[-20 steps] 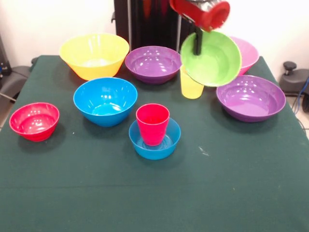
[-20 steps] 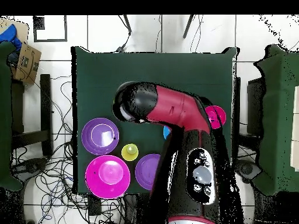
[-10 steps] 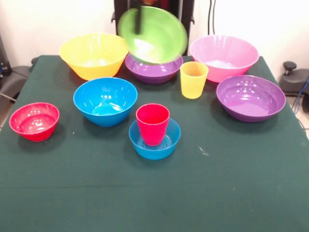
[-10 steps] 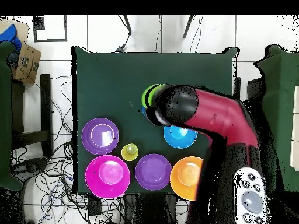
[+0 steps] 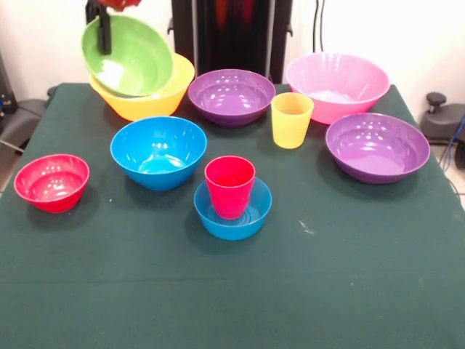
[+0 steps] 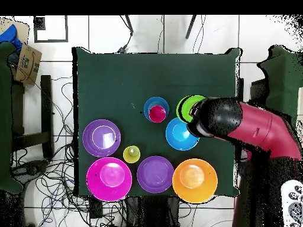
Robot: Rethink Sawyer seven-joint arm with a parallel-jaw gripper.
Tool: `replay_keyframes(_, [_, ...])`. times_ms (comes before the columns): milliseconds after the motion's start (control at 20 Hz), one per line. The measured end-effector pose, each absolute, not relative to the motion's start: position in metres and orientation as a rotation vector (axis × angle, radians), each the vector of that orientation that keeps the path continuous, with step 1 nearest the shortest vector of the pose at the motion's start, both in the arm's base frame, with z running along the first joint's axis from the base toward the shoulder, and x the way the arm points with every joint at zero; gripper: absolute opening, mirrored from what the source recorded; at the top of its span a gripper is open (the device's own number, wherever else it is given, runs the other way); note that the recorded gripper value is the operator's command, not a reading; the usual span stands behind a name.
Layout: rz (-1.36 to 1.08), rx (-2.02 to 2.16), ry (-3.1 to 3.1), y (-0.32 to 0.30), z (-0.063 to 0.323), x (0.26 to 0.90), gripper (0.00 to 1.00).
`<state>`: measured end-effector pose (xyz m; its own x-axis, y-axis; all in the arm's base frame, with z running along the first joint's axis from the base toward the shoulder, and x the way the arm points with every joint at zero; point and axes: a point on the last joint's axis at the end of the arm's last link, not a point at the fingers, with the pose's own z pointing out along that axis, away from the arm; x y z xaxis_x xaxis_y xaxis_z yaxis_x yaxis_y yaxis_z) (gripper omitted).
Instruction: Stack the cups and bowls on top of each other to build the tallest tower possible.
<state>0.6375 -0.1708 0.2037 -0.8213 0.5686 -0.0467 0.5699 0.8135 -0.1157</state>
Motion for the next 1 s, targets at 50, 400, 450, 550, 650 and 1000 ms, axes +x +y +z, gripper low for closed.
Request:
replay_keyframes(50, [-0.184, 0.921, 2.975, -0.174, 0.198, 0.638, 0.00])
replay_keyframes(400, [-0.097, 0.868, 2.915, -0.165, 0.175, 0.649, 0.00])
replay_keyframes(450, [-0.089, 0.862, 2.912, -0.163, 0.174, 0.650, 0.00])
replay_keyframes(550, [-0.067, 0.843, 2.908, -0.155, 0.168, 0.652, 0.00])
replay_keyframes(650, [-0.040, 0.820, 2.911, -0.144, 0.161, 0.654, 0.00])
replay_keyframes(1000, [0.018, 0.771, 2.943, -0.116, 0.155, 0.653, 0.00])
